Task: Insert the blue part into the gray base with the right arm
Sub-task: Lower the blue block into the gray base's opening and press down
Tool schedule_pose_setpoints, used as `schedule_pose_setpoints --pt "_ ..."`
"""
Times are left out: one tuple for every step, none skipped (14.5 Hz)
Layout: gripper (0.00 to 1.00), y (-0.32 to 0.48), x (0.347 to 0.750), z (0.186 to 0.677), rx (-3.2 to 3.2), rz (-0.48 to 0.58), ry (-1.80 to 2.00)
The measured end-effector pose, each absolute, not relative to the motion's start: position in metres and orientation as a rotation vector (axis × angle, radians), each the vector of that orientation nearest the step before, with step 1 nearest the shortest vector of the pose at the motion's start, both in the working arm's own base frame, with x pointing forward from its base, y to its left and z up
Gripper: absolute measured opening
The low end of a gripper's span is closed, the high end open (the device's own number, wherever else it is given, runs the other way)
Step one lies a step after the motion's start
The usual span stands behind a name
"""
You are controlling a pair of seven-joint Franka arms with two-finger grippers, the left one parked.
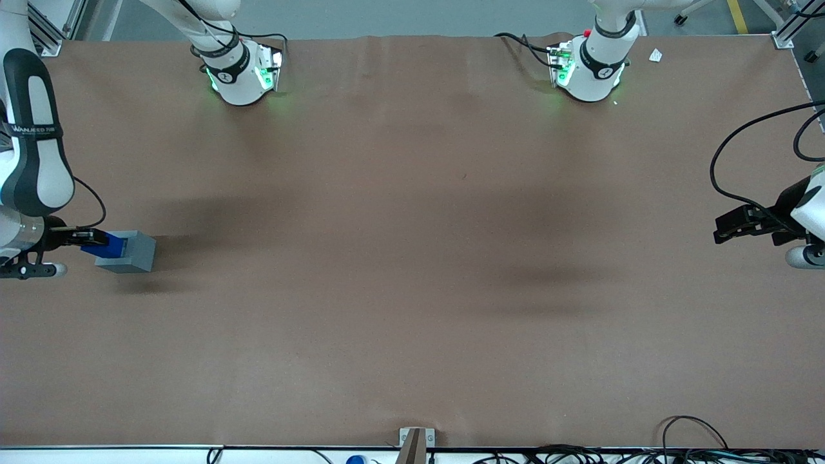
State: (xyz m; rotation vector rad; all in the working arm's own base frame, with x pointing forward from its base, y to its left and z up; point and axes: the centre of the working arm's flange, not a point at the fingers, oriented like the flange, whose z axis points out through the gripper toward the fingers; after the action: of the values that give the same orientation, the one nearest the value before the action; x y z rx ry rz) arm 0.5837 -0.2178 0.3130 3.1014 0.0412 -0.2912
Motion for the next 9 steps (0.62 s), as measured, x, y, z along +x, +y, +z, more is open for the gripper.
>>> schedule_pose_setpoints --pt "0.51 -0.2178 0.5837 0.3125 3.102 -0.292 0.041" --pt "0.51 -0.218 0.5836 0.3119 3.102 -0.294 0.041" --pt "0.51 -0.2183 0.5834 0.3111 3.102 -0.296 0.04" --pt "0.51 -0.2188 0.5832 0.3102 3.102 -0.298 0.039" --pt "0.51 -0.2191 0.5831 0.3094 3.102 -0.3 0.038" --pt "0.51 -0.2192 0.583 0.3087 3.103 -0.302 0.038" --pt "0.51 -0.2192 0.583 0.308 3.103 -0.304 0.038" --pt "0.51 -0.2192 0.5829 0.3074 3.103 -0.305 0.038" --pt "0.51 -0.2192 0.5829 0.3068 3.103 -0.306 0.038"
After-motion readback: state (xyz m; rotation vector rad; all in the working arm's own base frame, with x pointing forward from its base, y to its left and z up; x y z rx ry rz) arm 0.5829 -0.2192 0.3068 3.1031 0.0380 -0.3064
